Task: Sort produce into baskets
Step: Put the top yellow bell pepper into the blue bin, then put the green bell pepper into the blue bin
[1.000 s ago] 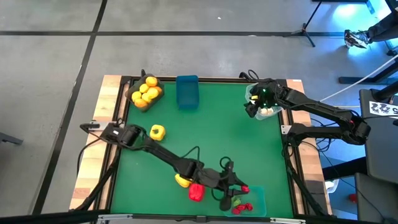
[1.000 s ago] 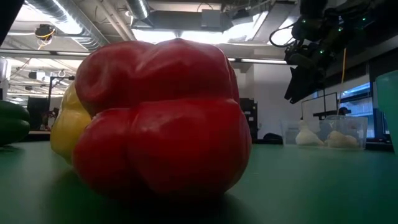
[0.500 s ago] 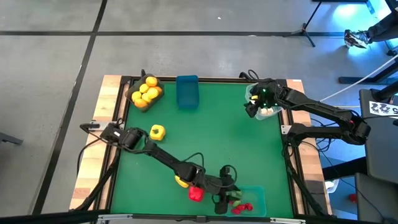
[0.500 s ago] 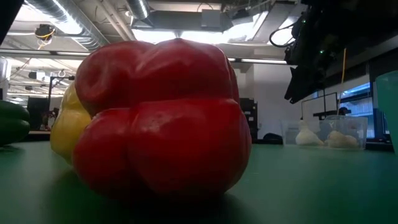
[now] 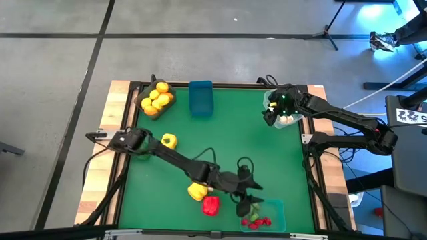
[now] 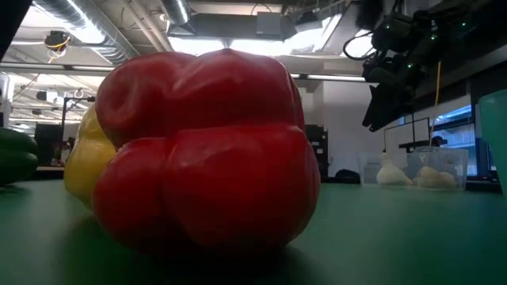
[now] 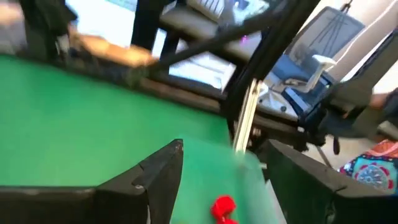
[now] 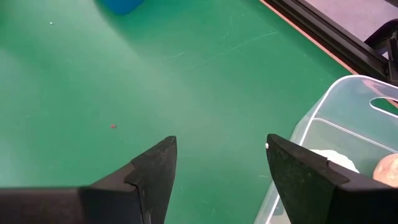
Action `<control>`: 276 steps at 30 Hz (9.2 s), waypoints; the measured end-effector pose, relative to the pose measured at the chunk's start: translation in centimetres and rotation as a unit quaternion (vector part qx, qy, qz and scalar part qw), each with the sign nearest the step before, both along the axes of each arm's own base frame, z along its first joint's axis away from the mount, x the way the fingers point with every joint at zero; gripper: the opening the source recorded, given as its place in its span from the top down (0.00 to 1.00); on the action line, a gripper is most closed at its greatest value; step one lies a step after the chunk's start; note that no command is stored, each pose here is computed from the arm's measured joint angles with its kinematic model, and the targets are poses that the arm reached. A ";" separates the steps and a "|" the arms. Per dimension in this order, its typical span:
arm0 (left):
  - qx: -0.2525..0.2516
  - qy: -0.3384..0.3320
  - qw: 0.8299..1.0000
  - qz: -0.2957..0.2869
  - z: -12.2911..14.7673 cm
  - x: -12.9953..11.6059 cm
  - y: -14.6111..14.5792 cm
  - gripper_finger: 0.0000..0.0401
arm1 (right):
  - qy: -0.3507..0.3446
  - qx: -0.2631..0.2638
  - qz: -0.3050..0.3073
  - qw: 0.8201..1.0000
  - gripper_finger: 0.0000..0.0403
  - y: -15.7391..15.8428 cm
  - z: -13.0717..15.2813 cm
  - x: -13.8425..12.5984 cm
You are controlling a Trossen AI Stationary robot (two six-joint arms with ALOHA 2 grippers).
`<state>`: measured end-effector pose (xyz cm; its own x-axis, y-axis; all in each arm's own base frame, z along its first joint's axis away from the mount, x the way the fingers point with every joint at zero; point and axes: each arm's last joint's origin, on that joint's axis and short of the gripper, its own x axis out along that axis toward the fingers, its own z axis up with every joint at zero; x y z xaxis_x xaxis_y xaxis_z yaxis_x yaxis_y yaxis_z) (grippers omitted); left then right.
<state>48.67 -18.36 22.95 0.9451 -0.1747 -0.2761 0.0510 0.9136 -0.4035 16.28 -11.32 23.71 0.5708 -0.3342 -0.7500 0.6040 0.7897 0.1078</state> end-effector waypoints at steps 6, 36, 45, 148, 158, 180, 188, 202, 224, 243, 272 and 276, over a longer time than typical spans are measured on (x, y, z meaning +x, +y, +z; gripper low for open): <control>0.061 0.032 0.998 -0.007 6.6 -3.3 2.2 0.49 | -0.001 0.003 0.003 1.000 0.40 0.0 0.0 0.0; 0.105 0.270 0.882 0.371 12.9 -28.3 6.9 0.52 | -0.036 -0.023 0.002 0.999 0.40 -0.3 0.6 0.5; 0.010 0.158 0.906 0.392 6.5 -32.7 9.0 0.52 | -0.036 -0.024 0.001 0.999 0.40 -0.3 0.6 0.5; 0.103 0.046 0.810 0.576 1.6 -23.5 33.0 0.97 | -0.036 -0.025 -0.055 0.998 0.40 -0.5 0.6 0.4; 0.102 -0.032 0.861 0.498 -0.3 -22.8 38.1 0.97 | -0.030 -0.034 -0.065 0.997 0.40 -0.6 0.6 0.3; 0.085 -0.004 0.874 0.478 -6.8 -23.8 39.6 0.98 | -0.035 -0.044 -0.071 0.996 0.40 -0.7 0.7 0.4; 0.081 -0.003 0.866 0.493 -6.9 -24.6 40.3 0.98 | -0.059 -0.058 -0.071 0.994 0.40 -0.9 1.1 0.7; 0.085 -0.012 0.878 0.472 -7.2 -24.3 40.3 0.98 | -0.047 -0.056 -0.075 0.994 0.40 -1.2 0.6 1.0; 0.091 0.022 0.866 0.491 -10.1 -24.1 40.8 0.85 | -0.032 -0.047 -0.075 0.996 0.40 -1.5 -0.1 1.5; 0.169 -0.083 0.901 0.390 -2.7 -24.4 38.9 0.46 | -0.031 -0.049 -0.074 0.996 0.40 -1.5 -0.1 1.4; -0.174 0.555 0.740 0.337 4.5 -31.1 17.4 0.66 | -0.042 -0.038 -0.042 0.998 0.40 -1.4 0.0 1.6; -0.160 0.589 0.725 0.319 3.5 -30.2 15.9 0.68 | -0.041 -0.035 -0.040 0.998 0.40 -1.3 -0.1 1.6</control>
